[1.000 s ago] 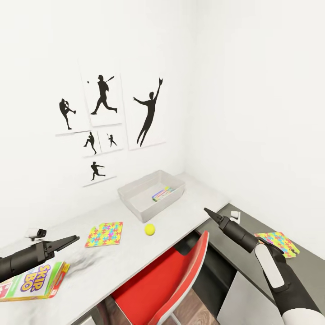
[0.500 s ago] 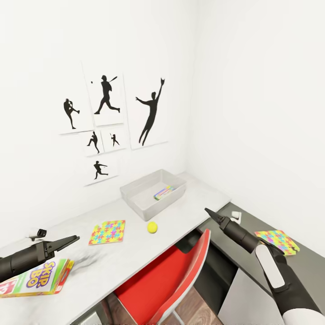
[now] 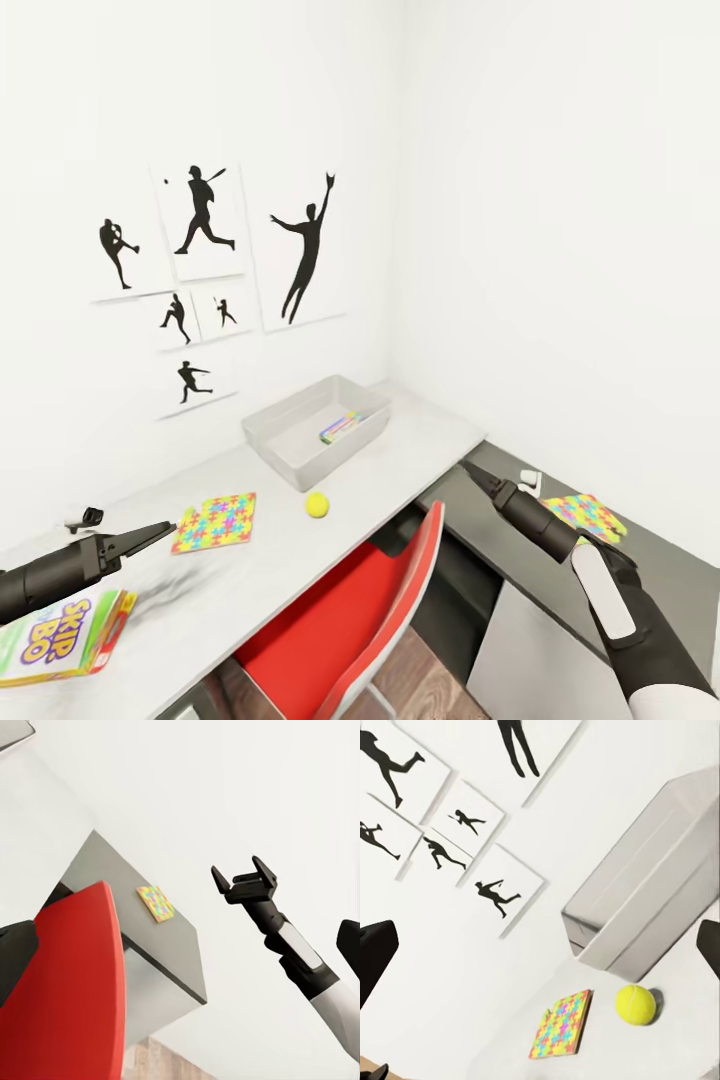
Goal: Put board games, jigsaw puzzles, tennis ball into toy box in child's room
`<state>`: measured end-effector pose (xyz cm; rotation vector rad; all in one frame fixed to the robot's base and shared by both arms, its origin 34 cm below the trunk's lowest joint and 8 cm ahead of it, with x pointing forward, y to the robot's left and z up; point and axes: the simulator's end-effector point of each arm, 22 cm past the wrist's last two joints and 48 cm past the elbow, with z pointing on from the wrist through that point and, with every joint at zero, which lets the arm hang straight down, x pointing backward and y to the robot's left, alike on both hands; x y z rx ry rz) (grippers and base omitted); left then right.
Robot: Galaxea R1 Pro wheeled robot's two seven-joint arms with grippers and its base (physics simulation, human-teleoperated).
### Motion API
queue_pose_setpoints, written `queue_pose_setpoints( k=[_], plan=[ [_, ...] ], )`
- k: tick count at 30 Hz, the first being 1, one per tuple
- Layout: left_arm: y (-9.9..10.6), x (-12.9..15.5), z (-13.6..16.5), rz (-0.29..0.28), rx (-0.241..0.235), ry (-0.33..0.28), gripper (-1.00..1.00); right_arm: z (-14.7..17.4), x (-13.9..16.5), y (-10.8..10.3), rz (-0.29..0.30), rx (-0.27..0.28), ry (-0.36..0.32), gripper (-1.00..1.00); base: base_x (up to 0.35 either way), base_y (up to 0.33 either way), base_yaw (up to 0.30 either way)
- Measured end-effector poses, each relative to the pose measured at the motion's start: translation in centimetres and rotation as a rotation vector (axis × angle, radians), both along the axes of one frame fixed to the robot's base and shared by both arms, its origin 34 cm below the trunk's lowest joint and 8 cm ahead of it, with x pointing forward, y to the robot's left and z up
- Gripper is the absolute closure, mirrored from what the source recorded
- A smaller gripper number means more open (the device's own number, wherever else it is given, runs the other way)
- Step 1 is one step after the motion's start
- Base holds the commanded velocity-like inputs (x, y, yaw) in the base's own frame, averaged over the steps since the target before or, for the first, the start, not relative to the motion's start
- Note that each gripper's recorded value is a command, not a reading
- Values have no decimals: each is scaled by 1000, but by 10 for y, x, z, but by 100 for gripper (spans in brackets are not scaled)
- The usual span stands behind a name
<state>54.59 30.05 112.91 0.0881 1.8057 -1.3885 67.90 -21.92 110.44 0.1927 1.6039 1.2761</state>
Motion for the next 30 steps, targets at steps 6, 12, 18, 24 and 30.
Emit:
queue_pose_setpoints(
  k=[6, 12, 18, 24, 30],
  plan=[
    [0, 0, 0, 1, -1, -1, -100, 0, 0, 0, -1, 0, 0, -100, 0, 0, -273],
    [0, 0, 0, 1, -1, -1, -100, 0, 0, 0, -1, 0, 0, -100, 0, 0, -274],
    [0, 0, 0, -1, 0, -1, -100, 0, 0, -1, -1, -2, 0, -100, 0, 0, -274],
    [0, 0, 0, -1, 0, -1, -100, 0, 0, -1, -1, -2, 0, -100, 0, 0, -275],
    [1, 0, 1, 2, 0, -2, -100, 0, 0, -1, -1, -1, 0, -100, 0, 0, -275]
  ],
)
